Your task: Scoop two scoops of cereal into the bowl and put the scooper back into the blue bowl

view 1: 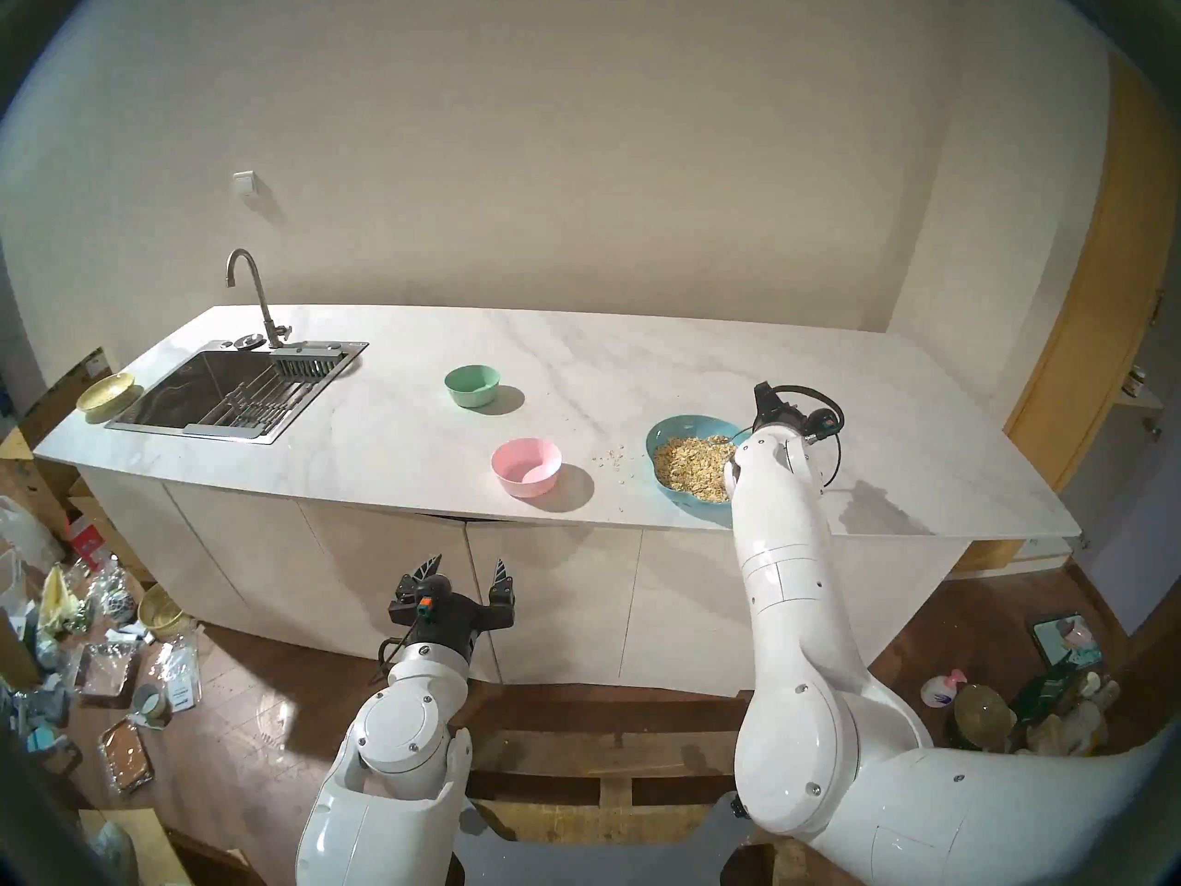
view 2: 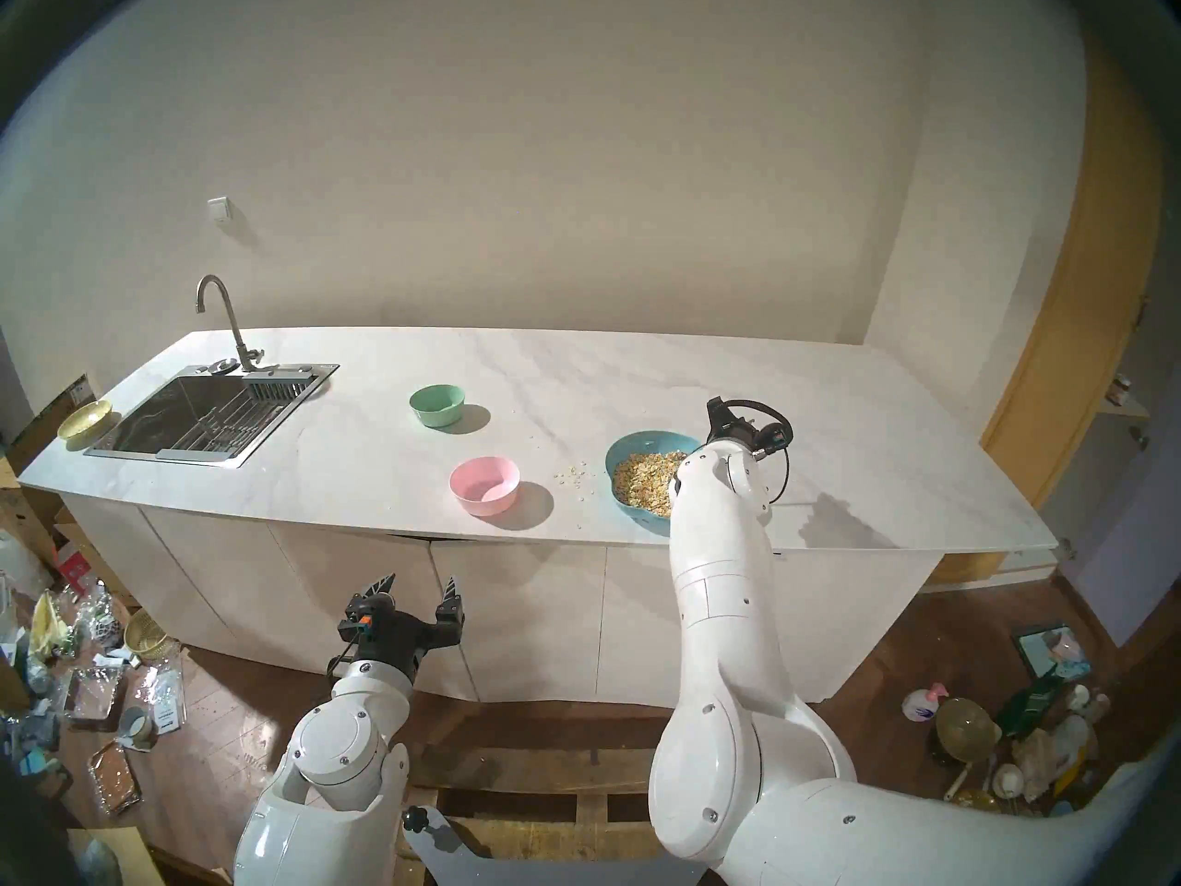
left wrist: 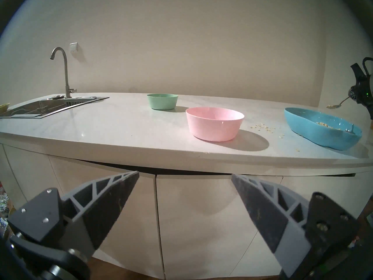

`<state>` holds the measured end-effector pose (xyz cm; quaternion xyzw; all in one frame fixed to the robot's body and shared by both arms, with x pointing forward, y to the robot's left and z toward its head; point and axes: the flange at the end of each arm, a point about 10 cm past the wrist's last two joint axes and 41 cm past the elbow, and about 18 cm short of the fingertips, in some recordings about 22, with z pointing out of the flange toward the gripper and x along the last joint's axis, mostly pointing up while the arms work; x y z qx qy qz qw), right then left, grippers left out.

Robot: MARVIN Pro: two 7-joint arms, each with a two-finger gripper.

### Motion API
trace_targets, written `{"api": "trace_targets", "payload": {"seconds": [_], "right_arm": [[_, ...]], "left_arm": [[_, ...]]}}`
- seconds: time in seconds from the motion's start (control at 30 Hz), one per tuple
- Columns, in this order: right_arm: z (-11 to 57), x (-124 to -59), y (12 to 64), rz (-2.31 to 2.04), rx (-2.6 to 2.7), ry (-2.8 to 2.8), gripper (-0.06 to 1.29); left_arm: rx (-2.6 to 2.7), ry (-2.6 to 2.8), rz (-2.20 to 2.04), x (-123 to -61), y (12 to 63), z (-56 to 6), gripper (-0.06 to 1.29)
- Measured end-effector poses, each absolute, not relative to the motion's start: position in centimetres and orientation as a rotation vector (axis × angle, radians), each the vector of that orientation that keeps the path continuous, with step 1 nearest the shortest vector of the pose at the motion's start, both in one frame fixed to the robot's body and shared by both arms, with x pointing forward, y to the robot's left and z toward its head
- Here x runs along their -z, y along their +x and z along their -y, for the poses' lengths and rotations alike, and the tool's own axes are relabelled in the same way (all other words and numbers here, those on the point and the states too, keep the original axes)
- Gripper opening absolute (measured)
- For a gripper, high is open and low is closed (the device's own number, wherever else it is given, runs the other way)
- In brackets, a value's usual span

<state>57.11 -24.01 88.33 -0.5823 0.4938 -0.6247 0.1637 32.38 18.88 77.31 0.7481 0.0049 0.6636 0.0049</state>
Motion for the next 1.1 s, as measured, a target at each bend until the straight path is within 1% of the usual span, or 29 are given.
{"api": "trace_targets", "payload": {"seconds": [0.3, 0.57, 1.1], "right_arm": [[24.3, -88.2, 56.5, -1.448, 1.745, -1.618, -0.02], [24.0, -89.4, 55.4, -1.433, 1.744, -1.567, -0.02], [18.0, -90.4, 55.3, -1.305, 1.668, -1.597, -0.02]], "left_arm": [[-2.078, 2.343, -0.015, -77.3, 32.4, -18.9, 1.24], [-2.078, 2.343, -0.016, -77.3, 32.4, -18.9, 1.24], [-2.078, 2.343, -0.016, -77.3, 32.4, -18.9, 1.24]]}}
